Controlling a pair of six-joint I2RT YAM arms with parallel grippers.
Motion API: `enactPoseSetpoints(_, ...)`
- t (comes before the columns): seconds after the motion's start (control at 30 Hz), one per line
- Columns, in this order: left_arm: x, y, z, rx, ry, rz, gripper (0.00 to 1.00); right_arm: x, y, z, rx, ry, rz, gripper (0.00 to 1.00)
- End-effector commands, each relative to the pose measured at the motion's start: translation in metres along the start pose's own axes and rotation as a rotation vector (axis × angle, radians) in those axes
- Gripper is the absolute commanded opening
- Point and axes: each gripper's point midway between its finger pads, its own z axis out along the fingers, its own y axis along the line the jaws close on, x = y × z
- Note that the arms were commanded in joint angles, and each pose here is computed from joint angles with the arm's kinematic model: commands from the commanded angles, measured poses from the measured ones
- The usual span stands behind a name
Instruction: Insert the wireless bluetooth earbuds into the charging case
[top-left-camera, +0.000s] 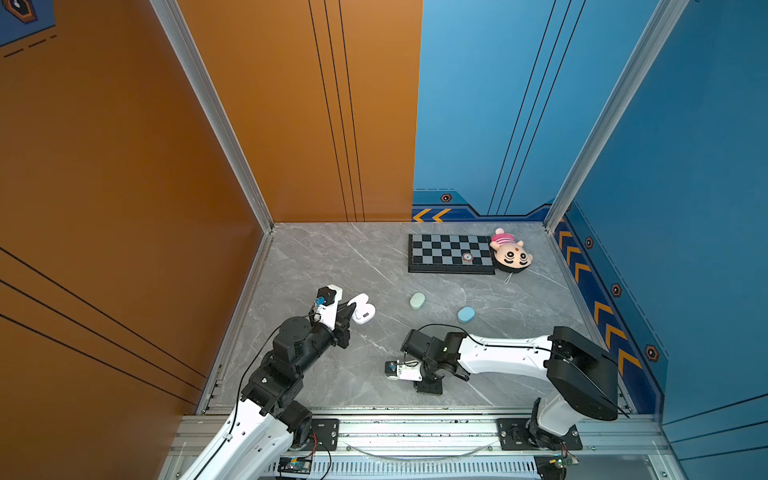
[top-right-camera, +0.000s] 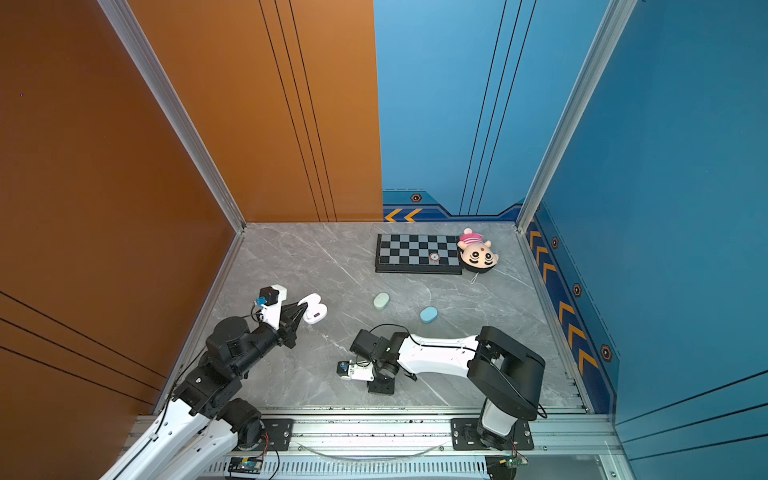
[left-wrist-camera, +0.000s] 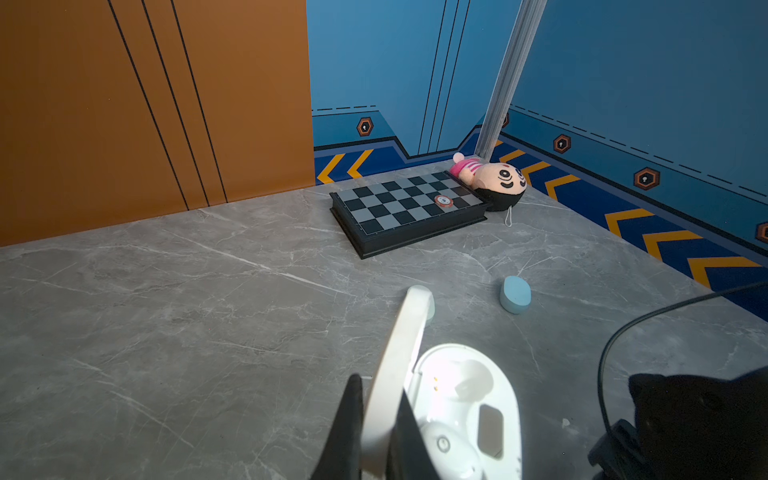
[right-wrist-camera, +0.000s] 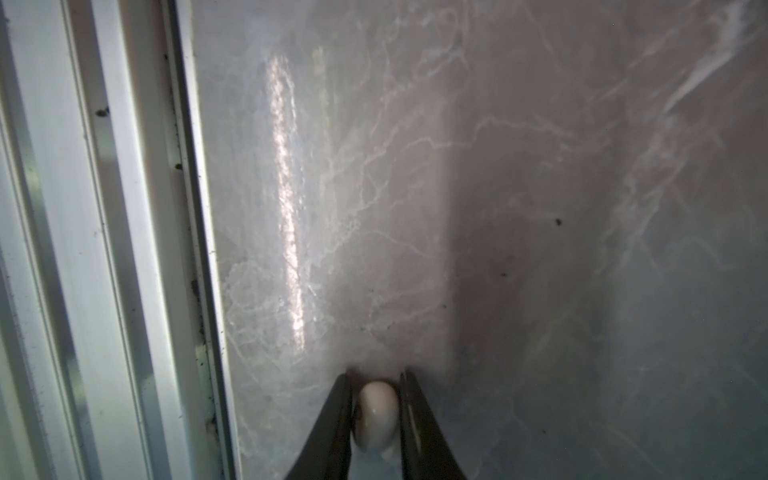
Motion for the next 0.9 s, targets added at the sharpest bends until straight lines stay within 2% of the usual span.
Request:
enactPoseSetpoints(0.0, -0.004, 0.004, 0.000, -0.016, -0.014, -0.003, 0.00, 0.000, -0.003, 0.001, 0.017, 0.015, 0.009, 0.18)
enactPoseSetpoints(0.27, -0.008, 0.002, 0.003, -0.006, -0.014, 0.005, 0.00, -0.003, -0.006, -0.002, 0.027, 0.005, 0.024, 0.07)
enactPoseSetpoints(0.4, -0.010, -0.002, 0.007, 0.017, -0.017, 0.012, 0.00, -0.011, -0.015, -0.017, 0.033, -0.052, 0.081, 0.05)
enactPoseSetpoints(0.53, -0.013, -0.010, 0.017, 0.067, -0.029, 0.019, 0.00, -0.023, -0.032, -0.045, 0.016, -0.162, 0.209, 0.05)
enactPoseSetpoints(0.67, -0.015, -0.022, 0.032, 0.141, -0.034, 0.027, 0.00, -0.033, -0.049, -0.080, -0.056, -0.304, 0.382, 0.05)
enactPoseSetpoints(0.87, -0.016, -0.050, 0.061, 0.314, -0.013, 0.055, 0.00, -0.038, -0.080, -0.130, -0.135, -0.485, 0.618, 0.05)
